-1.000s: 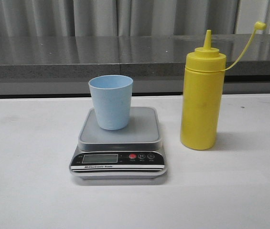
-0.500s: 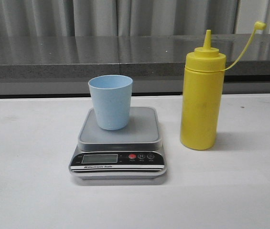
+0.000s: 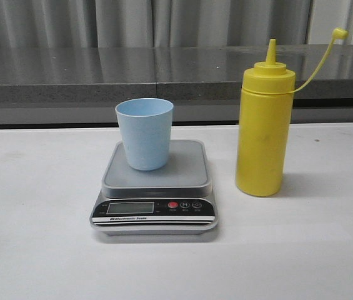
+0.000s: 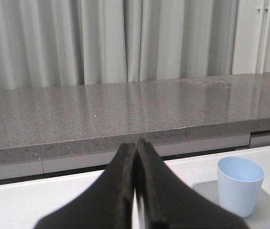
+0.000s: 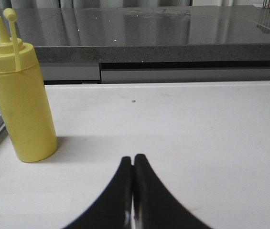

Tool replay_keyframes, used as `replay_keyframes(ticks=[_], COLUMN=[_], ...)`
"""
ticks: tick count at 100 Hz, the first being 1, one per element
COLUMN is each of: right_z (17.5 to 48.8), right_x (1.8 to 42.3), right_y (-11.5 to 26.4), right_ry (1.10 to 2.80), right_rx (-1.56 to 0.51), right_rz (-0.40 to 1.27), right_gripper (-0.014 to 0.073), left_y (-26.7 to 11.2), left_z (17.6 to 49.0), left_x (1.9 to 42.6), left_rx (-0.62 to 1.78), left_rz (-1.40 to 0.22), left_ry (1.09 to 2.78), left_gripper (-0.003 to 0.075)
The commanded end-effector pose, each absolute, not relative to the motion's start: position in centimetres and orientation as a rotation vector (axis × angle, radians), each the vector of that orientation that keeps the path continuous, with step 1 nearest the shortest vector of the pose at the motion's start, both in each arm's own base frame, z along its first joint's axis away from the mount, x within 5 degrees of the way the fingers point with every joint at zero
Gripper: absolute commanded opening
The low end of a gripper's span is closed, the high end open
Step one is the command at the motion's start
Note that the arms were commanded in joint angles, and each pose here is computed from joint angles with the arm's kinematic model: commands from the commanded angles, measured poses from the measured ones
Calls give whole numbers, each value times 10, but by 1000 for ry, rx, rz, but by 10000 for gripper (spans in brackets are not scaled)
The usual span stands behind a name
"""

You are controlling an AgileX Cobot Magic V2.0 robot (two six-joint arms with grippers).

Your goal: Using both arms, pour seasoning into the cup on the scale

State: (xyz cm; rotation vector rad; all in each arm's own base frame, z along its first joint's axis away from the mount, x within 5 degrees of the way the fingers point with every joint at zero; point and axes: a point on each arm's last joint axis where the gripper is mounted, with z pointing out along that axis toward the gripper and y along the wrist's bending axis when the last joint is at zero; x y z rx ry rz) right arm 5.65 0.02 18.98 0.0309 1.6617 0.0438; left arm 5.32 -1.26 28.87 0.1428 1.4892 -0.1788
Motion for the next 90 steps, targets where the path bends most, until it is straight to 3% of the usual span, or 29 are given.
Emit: replay_keyframes(ticks=[1,32,53,69,90], right_z=[204,206,226,250,308], right_x=[55,55,52,54,71], right_y=[0,0,2,1,0], right_ry=[1543,1528,1345,1454,1623], right_rx=[22,21,10,20,55], right_rz=[38,39,51,42,61], right_gripper=[-68,-68,-68,-68,-68], left_y=[-11,-11,-11,-11,-11], left_z=[303,303,303,303,303], left_x=[52,52,52,52,52], left_rx=[110,110,110,110,110], left_rz=[-184,-184,-184,-184,-184], left_ry=[1404,1404,1404,1404,1404], left_gripper=[-20,-20,-20,-20,-20])
